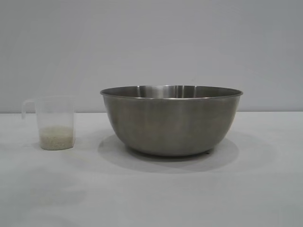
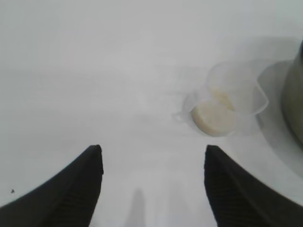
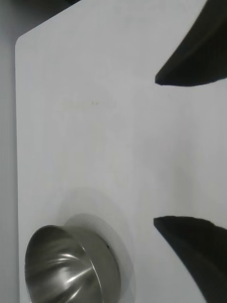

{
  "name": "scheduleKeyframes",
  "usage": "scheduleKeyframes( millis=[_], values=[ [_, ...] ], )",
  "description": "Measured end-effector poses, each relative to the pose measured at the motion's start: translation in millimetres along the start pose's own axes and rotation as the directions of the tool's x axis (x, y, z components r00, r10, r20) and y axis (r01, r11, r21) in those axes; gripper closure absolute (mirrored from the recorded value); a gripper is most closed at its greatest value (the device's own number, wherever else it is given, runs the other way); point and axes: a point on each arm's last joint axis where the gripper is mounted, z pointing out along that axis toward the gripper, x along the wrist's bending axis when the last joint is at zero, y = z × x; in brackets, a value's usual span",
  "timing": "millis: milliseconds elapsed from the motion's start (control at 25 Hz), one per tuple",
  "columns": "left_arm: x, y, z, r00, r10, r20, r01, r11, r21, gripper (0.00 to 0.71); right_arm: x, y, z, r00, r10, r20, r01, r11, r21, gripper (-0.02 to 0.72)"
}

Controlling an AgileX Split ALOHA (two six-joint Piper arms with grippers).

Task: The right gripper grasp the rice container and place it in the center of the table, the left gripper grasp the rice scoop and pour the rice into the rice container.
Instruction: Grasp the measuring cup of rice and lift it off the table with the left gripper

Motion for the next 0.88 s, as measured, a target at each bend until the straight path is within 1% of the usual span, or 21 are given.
scheduleKeyframes(
  millis=[40,120,240,280,360,400,560,760,800,880],
  values=[
    [0.1,-5.4,-1.3,1.000,0.022,0.008,-0.022,1.000,-0.016,0.310,0.0,0.0,0.0,1.000,0.000,0.000,0.000,1.000,0.000,0.178],
    [-1.3,-15.0,-5.4,0.998,0.054,0.042,-0.050,0.995,-0.081,0.310,0.0,0.0,0.0,1.000,0.000,0.000,0.000,1.000,0.000,0.178],
    [-8.3,-23.6,-14.3,0.985,0.106,0.133,-0.075,0.973,-0.216,0.310,0.0,0.0,0.0,1.000,0.000,0.000,0.000,1.000,0.000,0.178],
    [-10.1,-22.8,-16.6,0.981,0.118,0.152,-0.075,0.962,-0.263,0.310,0.0,0.0,0.0,1.000,0.000,0.000,0.000,1.000,0.000,0.178],
    [-12.6,-20.2,-17.5,0.976,0.126,0.177,-0.065,0.946,-0.317,0.310,0.0,0.0,0.0,1.000,0.000,0.000,0.000,1.000,0.000,0.178],
    [-13.3,-19.6,-16.6,0.975,0.127,0.183,-0.062,0.943,-0.326,0.310,0.0,0.0,0.0,1.000,0.000,0.000,0.000,1.000,0.000,0.178],
    [-15.3,-25.3,-7.9,0.970,0.134,0.203,-0.073,0.956,-0.286,0.310,0.0,0.0,0.0,1.000,0.000,0.000,0.000,1.000,0.000,0.178],
    [-18.1,-29.9,5.7,0.965,0.120,0.233,-0.048,0.956,-0.291,0.310,0.0,0.0,0.0,1.000,0.000,0.000,0.000,1.000,0.000,0.178],
    [-18.1,-33.2,9.9,0.965,0.111,0.236,-0.044,0.961,-0.273,0.310,0.0,0.0,0.0,1.000,0.000,0.000,0.000,1.000,0.000,0.178],
    [-17.0,-43.6,18.6,0.968,0.092,0.232,-0.045,0.979,-0.200,0.310,0.0,0.0,0.0,1.000,0.000,0.000,0.000,1.000,0.000,0.178]
  ],
)
